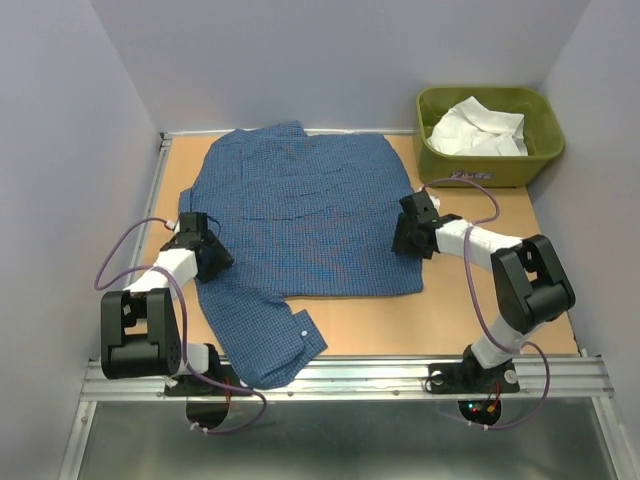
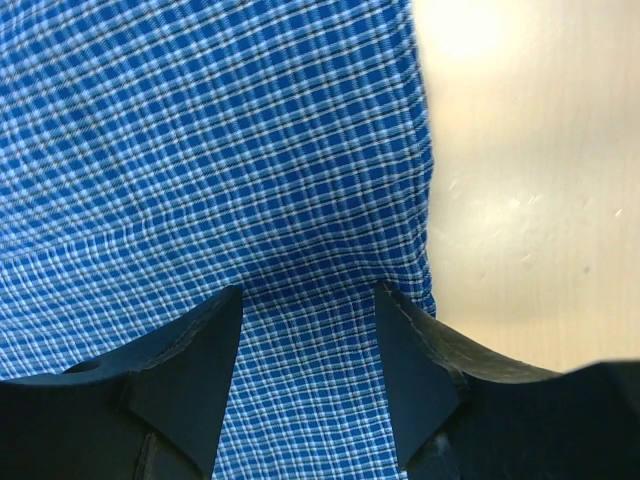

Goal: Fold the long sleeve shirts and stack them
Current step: Fold the shirt

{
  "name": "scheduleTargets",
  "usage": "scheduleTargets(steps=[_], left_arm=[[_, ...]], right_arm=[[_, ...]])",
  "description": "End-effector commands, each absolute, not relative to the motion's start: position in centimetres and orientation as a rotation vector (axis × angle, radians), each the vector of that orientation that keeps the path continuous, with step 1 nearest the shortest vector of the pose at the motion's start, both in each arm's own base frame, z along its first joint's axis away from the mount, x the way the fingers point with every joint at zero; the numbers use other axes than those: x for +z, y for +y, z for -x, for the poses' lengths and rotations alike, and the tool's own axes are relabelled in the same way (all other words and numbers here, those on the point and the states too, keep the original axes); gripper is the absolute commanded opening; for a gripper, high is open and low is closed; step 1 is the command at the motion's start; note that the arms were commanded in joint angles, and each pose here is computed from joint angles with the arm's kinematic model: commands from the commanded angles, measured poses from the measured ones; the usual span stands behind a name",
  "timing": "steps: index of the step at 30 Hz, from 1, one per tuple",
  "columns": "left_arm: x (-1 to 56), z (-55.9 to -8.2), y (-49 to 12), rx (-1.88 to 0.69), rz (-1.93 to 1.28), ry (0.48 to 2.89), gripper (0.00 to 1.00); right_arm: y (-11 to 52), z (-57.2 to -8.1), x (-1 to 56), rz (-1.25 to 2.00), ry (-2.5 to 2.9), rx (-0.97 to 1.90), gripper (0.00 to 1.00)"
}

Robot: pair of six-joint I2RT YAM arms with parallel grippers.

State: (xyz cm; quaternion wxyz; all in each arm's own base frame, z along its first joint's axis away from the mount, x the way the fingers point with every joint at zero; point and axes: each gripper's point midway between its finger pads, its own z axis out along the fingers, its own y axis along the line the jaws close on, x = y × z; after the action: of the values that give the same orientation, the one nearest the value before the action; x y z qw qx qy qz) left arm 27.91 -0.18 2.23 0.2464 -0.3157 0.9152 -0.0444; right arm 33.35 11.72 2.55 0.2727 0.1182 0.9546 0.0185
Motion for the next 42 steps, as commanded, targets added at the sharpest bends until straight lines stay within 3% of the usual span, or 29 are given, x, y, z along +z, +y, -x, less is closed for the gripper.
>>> scheduleTargets(steps=[1,8,15,18,22,38,41,42], left_arm=[[1.8,-26.4,1.6,0.031,0.887,2.540,0.59],[4.7,-27.3,1.8,0.015,0.906,2.468,0.65],[6.1,-25.6,3.6,0.087,1.097,2.332,0.70],[5.1,-24.1,4.2,0.112,1.188,2.335,0.71],[5.1,-23.8,4.9,0.117,1.257,2.315,0.71],[0.2,-21.3,1.7,-0.059,1.430,2.474,0.71],[0.0,-21.1,1.4,-0.058,1.423,2.498,0.65],[0.0,-21.1,1.3,-0.056,1.421,2.504,0.57]], right_arm=[[9.4,-34.9,1.7,-0.394,2.552,-0.056,0.61],[10.0,-37.2,5.2,-0.357,2.474,0.005,0.64],[10.2,-35.3,9.9,-0.341,2.389,0.118,0.81],[10.0,-33.7,10.4,-0.355,2.387,0.148,0.94],[10.5,-32.2,10.6,-0.366,2.396,0.221,1.00],[10.6,-31.0,11.8,-0.370,2.365,0.278,1.00],[10.3,-30.8,11.6,-0.378,2.362,0.260,1.00],[10.2,-30.7,11.6,-0.377,2.362,0.260,1.00]])
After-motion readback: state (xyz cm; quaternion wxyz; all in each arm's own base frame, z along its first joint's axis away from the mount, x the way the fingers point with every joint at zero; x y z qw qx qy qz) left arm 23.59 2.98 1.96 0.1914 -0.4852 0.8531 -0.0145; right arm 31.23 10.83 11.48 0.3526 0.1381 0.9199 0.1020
